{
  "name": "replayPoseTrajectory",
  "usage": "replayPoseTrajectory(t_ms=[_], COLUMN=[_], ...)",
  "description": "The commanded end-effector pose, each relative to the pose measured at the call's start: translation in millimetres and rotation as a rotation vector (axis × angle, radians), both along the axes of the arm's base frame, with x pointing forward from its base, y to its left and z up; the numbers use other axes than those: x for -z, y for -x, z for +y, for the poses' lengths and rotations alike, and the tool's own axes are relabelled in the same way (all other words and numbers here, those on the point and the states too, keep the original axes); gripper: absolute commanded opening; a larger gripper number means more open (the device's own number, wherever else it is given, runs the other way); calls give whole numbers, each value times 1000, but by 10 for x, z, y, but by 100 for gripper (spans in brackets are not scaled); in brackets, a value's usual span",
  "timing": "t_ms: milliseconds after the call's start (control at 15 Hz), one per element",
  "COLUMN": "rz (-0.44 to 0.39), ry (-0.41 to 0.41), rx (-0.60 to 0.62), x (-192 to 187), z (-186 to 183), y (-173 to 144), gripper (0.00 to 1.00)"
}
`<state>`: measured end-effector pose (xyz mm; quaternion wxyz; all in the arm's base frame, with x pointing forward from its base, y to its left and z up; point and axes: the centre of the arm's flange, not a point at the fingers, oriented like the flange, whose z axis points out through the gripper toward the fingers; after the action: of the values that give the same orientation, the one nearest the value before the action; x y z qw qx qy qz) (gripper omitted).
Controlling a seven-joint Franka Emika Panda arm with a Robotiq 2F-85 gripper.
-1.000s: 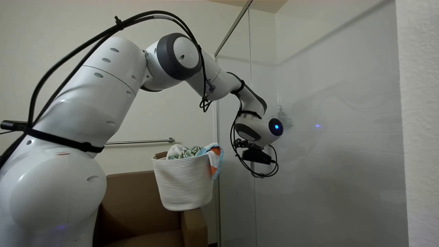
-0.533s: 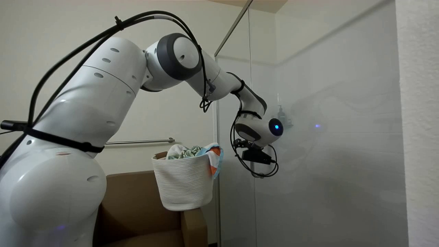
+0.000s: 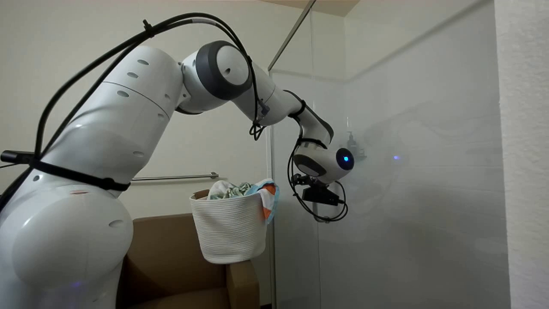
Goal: Open the door
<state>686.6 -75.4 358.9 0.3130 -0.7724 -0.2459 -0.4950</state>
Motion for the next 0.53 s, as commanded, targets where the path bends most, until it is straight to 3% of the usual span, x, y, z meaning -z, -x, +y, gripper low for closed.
replayPoseTrajectory(t_ms=[0, 467], rz=[-45, -6], ry=[-23, -39], rx=[-144, -155], x=[-173, -273], z=[169, 181], y=[255, 489], gripper=[100, 100])
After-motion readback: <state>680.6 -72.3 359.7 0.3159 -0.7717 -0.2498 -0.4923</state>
